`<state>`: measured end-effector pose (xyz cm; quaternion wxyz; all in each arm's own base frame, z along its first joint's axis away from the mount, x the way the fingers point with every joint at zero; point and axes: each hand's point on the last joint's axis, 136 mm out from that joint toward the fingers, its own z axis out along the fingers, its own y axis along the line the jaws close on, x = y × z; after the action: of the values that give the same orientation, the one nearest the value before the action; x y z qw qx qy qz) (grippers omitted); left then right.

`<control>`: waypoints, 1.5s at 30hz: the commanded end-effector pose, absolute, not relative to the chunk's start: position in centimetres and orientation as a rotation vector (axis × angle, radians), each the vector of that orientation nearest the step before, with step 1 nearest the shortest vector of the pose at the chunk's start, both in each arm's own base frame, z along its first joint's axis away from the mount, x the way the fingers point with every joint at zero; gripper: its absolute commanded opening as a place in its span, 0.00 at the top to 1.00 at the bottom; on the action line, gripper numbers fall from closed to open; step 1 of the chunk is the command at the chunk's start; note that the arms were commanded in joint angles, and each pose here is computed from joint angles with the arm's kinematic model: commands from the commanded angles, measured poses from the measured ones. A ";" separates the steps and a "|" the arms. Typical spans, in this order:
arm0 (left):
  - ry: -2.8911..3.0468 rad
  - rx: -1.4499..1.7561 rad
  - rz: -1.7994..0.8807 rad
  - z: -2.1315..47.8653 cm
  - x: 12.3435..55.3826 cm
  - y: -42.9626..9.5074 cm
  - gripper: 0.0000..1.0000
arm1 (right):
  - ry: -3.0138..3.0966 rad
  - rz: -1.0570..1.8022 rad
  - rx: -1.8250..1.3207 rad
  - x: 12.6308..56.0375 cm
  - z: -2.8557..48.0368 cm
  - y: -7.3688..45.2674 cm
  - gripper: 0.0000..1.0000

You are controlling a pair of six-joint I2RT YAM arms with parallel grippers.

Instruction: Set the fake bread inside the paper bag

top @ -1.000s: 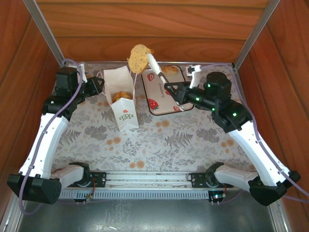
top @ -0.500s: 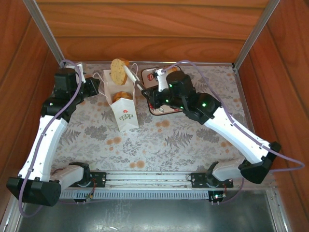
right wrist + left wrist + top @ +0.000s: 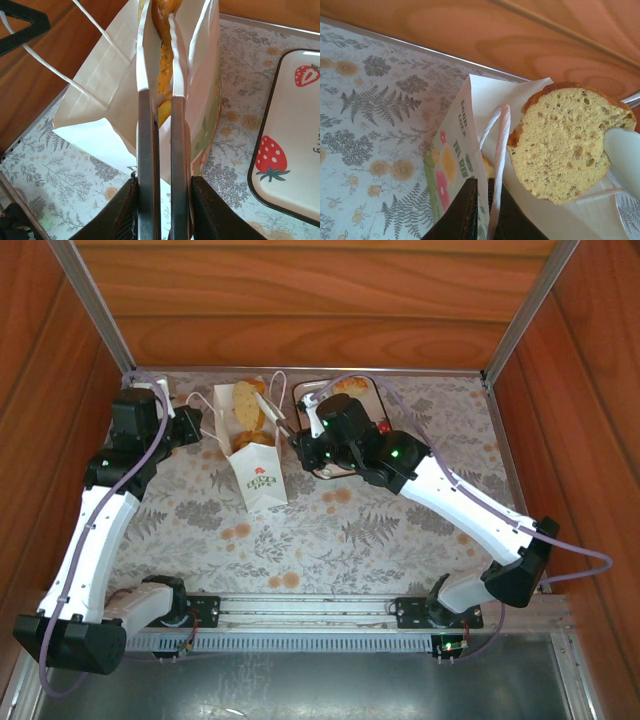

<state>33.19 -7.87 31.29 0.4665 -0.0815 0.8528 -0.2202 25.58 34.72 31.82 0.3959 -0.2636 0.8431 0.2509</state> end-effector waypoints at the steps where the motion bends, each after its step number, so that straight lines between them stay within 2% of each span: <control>1: 2.087 -0.205 -0.514 31.3 32.9 -7.3 0.87 | 2.092 0.611 -0.683 25.8 32.8 35.2 0.70; 7: 2.089 -0.208 -0.514 31.2 32.9 -7.2 0.87 | 2.107 0.589 -0.697 25.8 32.1 35.1 0.68; 17: 2.089 -0.208 -0.523 31.2 32.8 -7.4 0.87 | 2.106 0.578 -0.687 25.7 32.4 34.7 0.54; 32: 2.087 -0.210 -0.534 31.3 32.8 -7.4 0.86 | 2.047 0.630 -0.676 25.3 34.5 34.5 0.54; 45: 2.064 -0.206 -0.565 32.4 32.6 -7.7 0.51 | 1.932 0.730 -0.694 22.5 39.0 32.0 0.54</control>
<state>32.94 -7.80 31.31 0.4666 -0.0847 0.8513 -0.2246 23.43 32.23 36.63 0.4383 -0.2749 0.8103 0.2750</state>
